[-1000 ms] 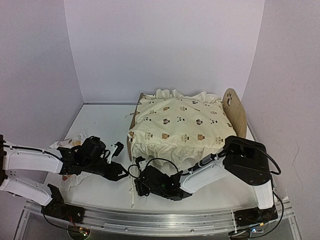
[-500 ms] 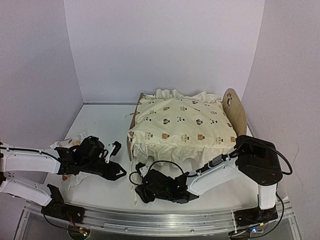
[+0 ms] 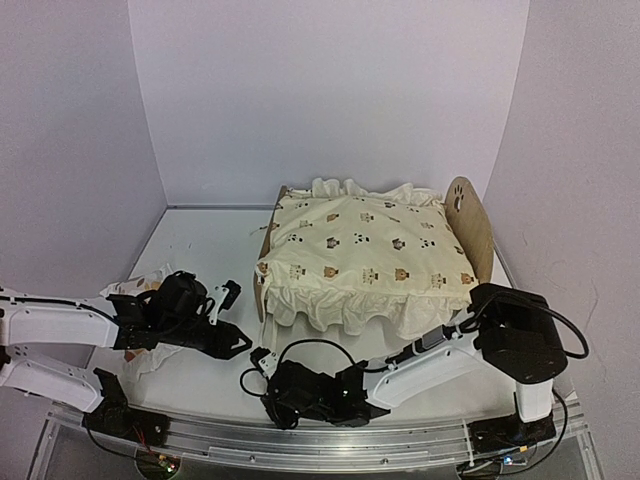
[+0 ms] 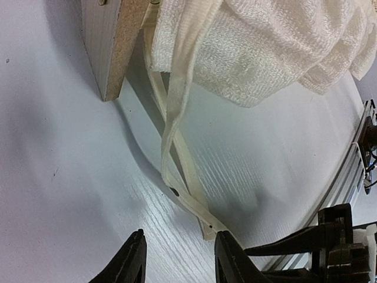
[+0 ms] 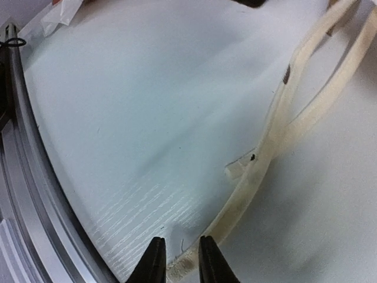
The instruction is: Set up the pet bed
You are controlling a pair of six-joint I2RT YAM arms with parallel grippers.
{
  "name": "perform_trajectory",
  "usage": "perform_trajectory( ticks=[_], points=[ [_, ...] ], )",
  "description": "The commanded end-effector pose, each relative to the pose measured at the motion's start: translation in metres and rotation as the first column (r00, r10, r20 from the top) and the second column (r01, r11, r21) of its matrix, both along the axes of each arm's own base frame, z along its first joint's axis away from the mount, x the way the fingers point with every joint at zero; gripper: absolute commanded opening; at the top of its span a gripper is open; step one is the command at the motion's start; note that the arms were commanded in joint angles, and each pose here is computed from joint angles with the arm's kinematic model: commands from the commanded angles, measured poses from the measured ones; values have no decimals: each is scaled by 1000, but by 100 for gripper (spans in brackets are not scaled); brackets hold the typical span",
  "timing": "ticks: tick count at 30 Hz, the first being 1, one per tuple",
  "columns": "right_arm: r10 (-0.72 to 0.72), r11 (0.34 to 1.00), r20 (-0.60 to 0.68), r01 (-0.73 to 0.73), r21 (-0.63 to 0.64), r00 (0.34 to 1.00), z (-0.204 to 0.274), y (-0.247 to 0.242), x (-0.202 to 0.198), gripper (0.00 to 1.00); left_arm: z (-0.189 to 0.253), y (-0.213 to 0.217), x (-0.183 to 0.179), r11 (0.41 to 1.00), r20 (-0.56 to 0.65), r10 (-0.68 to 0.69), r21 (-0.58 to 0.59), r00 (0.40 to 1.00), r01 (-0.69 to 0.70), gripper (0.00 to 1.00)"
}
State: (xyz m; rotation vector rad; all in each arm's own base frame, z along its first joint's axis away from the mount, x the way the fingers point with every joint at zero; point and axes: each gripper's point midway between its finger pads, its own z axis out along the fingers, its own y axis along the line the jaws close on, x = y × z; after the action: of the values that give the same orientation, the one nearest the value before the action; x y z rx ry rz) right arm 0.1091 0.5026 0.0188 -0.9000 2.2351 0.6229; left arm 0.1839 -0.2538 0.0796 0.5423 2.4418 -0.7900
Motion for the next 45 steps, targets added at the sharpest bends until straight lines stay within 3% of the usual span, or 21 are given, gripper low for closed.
perform_trajectory(
  ticks=[1,6,23,31,37,45],
  points=[
    [-49,995,80,55,-80,996,-10,-11,11,16,6,2,1,1000,13,14,-3,1000,-14,41],
    [-79,985,129,97,-142,988,-14,-24,18,15,8,3,1,1000,14,17,-6,1000,-17,41],
    [-43,993,215,66,-99,976,29,-23,11,32,7,1,3,1000,17,18,1,1000,-18,40],
    [-68,986,256,103,-128,964,20,-26,19,40,5,2,3,1000,15,18,7,1000,-18,40],
    [-98,973,291,153,-173,952,4,-32,27,37,5,2,3,1000,14,15,8,1000,-15,40],
    [-133,967,190,169,-190,973,-19,-36,21,25,4,2,2,1000,13,15,9,1000,-15,40]
  ],
)
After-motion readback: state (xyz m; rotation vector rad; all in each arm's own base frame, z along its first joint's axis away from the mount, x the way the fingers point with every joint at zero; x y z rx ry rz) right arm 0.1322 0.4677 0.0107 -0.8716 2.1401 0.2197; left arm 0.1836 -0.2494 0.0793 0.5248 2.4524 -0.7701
